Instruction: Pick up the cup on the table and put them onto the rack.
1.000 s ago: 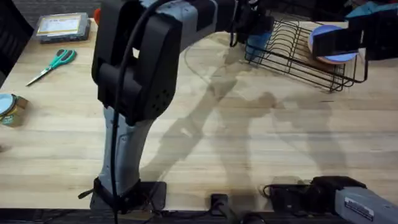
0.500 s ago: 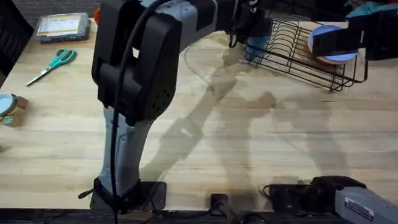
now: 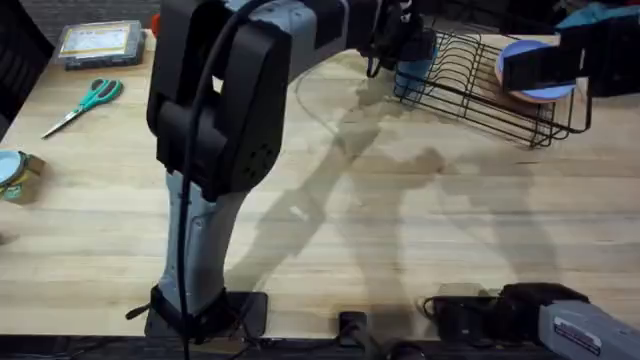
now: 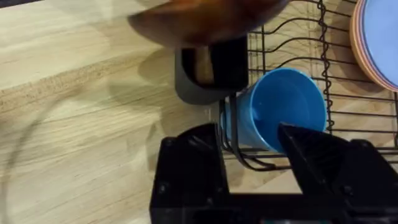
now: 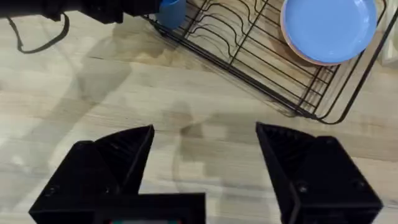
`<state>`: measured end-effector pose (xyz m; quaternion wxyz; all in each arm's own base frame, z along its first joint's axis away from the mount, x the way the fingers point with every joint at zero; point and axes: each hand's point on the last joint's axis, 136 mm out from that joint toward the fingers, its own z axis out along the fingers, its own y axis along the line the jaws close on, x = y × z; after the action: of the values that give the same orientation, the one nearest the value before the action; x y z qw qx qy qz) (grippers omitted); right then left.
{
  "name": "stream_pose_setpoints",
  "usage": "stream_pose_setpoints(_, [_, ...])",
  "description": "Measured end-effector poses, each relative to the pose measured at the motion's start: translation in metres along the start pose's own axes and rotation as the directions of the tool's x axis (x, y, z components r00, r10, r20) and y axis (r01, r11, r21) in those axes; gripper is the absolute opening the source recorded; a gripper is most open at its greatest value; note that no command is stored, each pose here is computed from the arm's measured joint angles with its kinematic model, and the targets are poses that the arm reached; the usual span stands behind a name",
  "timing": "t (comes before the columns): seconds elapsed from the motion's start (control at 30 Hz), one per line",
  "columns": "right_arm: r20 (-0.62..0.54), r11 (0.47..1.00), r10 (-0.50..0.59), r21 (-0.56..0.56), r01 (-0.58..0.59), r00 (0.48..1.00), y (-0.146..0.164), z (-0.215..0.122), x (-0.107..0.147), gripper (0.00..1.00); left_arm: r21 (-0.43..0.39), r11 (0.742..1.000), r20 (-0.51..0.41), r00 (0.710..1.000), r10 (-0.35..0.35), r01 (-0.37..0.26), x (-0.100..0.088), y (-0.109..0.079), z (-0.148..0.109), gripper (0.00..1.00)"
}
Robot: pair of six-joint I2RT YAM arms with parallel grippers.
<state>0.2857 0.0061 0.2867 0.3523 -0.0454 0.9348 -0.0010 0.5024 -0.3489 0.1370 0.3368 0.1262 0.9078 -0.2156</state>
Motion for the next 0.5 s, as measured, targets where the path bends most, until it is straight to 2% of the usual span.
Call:
stream_pose_setpoints(0.13, [0.0,1.0,0.0,0.0,0.0,1.0,0.0,0.0,0.0,0.997,-0.002,1.0,-0.002,1.0,-0.002,0.002,0.0,0.001,-0.001,0.616])
stream_pose_setpoints(0.33, [0.0,1.0,0.0,0.0,0.0,1.0,0.0,0.0,0.0,0.997,0.01,1.0,0.034,0.999,0.002,-0.002,-0.015,-0.006,-0.018,0.616])
stream_pose_setpoints(0.5, [0.0,1.0,0.0,0.0,0.0,1.0,0.0,0.0,0.0,0.997,0.011,1.0,0.037,0.999,0.002,-0.003,-0.017,-0.007,-0.023,0.621])
